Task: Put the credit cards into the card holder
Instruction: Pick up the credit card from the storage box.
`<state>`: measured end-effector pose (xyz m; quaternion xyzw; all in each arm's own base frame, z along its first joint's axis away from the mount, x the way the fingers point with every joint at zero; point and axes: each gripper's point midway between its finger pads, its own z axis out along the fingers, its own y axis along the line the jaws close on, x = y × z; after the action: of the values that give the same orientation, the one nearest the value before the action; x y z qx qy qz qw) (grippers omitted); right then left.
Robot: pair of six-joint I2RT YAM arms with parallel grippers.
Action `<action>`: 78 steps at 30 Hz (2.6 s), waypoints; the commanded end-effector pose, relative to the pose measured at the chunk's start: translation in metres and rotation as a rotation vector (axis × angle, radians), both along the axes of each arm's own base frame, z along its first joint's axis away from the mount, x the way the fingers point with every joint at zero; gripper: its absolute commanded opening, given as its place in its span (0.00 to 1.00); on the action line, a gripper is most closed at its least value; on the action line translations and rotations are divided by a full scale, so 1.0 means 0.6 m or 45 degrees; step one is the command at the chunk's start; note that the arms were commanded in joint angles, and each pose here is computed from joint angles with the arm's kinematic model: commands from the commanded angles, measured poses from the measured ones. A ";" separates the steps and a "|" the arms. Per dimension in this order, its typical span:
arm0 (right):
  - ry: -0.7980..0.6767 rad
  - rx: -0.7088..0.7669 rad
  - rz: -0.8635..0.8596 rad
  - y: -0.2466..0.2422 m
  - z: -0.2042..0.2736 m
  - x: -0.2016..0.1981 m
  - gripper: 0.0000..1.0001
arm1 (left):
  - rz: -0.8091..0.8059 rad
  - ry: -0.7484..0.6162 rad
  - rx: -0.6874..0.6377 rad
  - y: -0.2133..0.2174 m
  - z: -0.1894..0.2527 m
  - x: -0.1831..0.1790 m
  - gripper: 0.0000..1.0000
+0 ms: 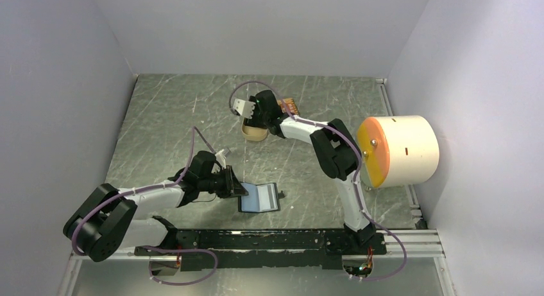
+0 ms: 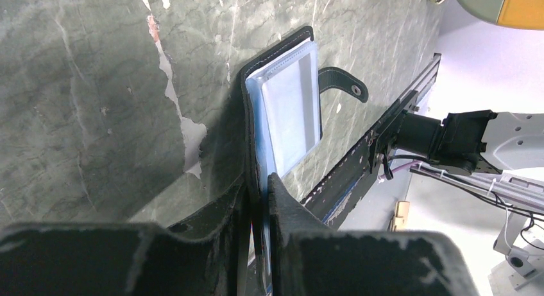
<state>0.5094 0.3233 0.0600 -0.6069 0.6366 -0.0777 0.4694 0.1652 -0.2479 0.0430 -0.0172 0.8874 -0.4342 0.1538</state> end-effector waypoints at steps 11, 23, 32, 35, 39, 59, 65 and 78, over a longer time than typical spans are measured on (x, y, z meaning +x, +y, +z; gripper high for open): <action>-0.130 0.039 -0.073 -0.001 0.048 0.034 0.53 | -0.017 -0.031 -0.019 -0.008 0.010 0.007 0.19; -0.154 0.082 -0.094 0.001 0.081 0.040 0.54 | -0.013 -0.033 -0.023 -0.006 0.011 0.004 0.19; -0.153 0.124 -0.107 -0.004 0.100 0.049 0.57 | -0.007 -0.030 -0.035 -0.006 0.009 0.003 0.20; -0.130 0.136 -0.102 -0.004 0.097 0.051 0.54 | -0.009 -0.029 -0.041 -0.008 0.009 0.003 0.20; -0.118 0.158 -0.106 -0.006 0.099 0.054 0.54 | -0.004 -0.030 -0.039 -0.007 0.008 0.004 0.19; -0.037 0.216 -0.074 -0.004 0.120 0.050 0.44 | -0.011 -0.009 -0.050 -0.010 0.002 0.001 0.19; -0.029 0.221 -0.065 -0.005 0.128 0.050 0.41 | -0.017 -0.010 -0.046 -0.012 0.003 0.005 0.19; 0.202 0.197 0.042 -0.005 0.094 -0.016 0.00 | -0.016 0.000 -0.060 -0.017 0.005 0.006 0.19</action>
<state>0.5083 0.3257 0.0919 -0.5842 0.6693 0.0102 0.4590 0.1646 -0.2496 0.0348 -0.0283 0.8876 -0.4368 0.1436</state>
